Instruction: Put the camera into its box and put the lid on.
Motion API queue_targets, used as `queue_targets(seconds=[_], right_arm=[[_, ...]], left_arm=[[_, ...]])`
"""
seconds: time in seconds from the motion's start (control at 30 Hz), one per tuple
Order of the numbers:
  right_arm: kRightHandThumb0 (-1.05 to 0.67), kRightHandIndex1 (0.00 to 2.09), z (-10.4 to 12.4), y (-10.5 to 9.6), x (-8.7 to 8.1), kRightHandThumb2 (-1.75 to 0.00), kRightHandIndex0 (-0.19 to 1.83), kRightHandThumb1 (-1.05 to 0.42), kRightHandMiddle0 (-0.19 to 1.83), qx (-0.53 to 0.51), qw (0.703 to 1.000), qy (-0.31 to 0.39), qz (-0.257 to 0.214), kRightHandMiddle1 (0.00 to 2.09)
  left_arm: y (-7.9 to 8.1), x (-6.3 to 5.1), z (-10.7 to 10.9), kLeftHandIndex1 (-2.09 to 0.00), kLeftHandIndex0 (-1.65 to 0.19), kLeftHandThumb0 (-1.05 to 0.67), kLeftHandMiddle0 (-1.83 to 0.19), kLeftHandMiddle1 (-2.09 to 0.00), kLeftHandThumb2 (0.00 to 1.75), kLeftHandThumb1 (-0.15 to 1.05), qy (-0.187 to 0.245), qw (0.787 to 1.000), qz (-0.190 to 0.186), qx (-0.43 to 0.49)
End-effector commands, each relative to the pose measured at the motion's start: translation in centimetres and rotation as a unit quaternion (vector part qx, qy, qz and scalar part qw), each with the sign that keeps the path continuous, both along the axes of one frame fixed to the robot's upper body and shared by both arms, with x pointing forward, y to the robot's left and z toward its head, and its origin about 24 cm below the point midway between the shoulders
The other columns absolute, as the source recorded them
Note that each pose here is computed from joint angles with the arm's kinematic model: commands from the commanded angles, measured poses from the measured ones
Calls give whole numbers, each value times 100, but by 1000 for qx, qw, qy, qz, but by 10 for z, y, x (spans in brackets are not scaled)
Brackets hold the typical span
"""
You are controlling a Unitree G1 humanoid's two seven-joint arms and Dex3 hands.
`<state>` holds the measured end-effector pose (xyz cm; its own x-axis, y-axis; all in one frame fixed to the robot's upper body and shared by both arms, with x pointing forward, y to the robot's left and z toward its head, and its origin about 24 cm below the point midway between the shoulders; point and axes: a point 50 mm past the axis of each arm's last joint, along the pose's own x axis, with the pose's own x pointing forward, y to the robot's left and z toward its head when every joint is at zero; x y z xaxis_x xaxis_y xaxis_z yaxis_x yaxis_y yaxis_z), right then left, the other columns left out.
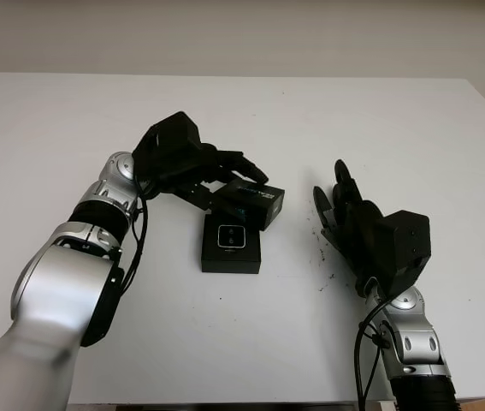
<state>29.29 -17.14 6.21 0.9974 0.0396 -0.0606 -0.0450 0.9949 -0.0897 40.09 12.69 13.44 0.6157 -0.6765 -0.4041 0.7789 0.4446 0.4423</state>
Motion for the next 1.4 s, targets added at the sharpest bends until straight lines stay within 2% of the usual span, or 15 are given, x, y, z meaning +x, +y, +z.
queue_targets(seconds=[0.0,0.23,0.43,0.57,0.8,0.97,1.17,1.37], right_arm=[[-69,6,3,-3,-1,-45,-16,-105,-10,-1,1000,-8,-4,6],[-67,5,1,-3,-1,-46,-17,-105,-11,-3,1000,-5,-3,5],[-69,5,-1,-2,0,-45,-17,-105,-11,-5,1000,-6,-1,5],[-68,5,-2,-2,0,-45,-17,-105,-12,2,1000,-8,3,5],[-69,5,-6,0,-1,-45,-17,-105,-11,-5,1000,-3,5,5],[-71,5,-7,5,-1,-46,-18,-105,-13,-5,1000,-4,10,5],[-71,4,-8,11,1,-49,-19,-105,-14,-4,1000,-7,19,4],[-69,1,-6,13,1,-51,-19,-105,-16,0,1000,-8,22,4]], left_arm=[[2,-3,-12,-107,-24,-38,-33,-129,5,98,23,1000,3,1],[5,-3,-13,-107,-32,-36,-41,-131,5,97,18,1000,19,-12],[9,-2,-15,-119,-47,-37,-47,-140,4,94,16,998,52,-30],[15,-1,-15,-132,-43,-38,-45,-152,5,92,13,995,82,-64],[35,6,0,-131,-43,-34,-46,-161,6,94,-46,982,161,-90],[48,6,13,-136,-34,-32,-38,-172,6,95,-104,969,193,-114],[59,-9,21,-139,-30,-26,-35,-164,6,97,-154,960,179,-148],[67,-35,27,-136,-30,-27,-34,-161,5,97,-170,953,195,-157]])
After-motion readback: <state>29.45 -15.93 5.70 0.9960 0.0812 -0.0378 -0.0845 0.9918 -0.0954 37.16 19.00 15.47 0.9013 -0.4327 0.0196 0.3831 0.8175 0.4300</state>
